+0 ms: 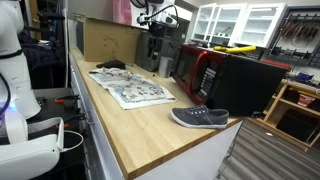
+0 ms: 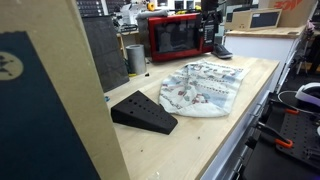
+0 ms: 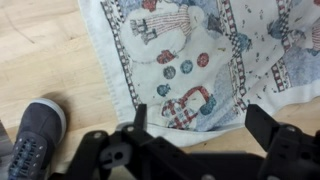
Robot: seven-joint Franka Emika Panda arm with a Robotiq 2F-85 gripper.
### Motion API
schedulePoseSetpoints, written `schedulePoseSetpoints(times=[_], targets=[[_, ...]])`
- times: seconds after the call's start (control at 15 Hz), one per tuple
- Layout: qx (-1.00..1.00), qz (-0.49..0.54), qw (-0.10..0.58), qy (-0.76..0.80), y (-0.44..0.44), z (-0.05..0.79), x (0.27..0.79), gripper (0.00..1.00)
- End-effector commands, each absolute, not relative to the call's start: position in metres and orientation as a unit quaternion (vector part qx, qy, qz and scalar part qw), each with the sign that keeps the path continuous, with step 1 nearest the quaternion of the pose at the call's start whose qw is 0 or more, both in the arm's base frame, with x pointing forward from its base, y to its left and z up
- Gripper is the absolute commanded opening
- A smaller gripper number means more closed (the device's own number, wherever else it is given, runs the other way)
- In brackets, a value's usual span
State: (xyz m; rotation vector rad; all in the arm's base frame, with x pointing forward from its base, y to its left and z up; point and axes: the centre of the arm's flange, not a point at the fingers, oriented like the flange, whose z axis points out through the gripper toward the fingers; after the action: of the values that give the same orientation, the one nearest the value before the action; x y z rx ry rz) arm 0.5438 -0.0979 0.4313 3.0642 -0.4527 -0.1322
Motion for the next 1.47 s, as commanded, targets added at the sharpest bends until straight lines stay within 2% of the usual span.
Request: schedulePoseSetpoints(times=[0.0,0.6,1.4], targets=[[0.99,-0.052,0.026,-0.131,-0.093,0.45,0.521,1.0],[0.992,-0.064,0.029,-0.106,-0.073,0.487,0.492,1.0],[0.996,-0.014,0.054,-0.072,-0.052,0.543,0.473,1.0]])
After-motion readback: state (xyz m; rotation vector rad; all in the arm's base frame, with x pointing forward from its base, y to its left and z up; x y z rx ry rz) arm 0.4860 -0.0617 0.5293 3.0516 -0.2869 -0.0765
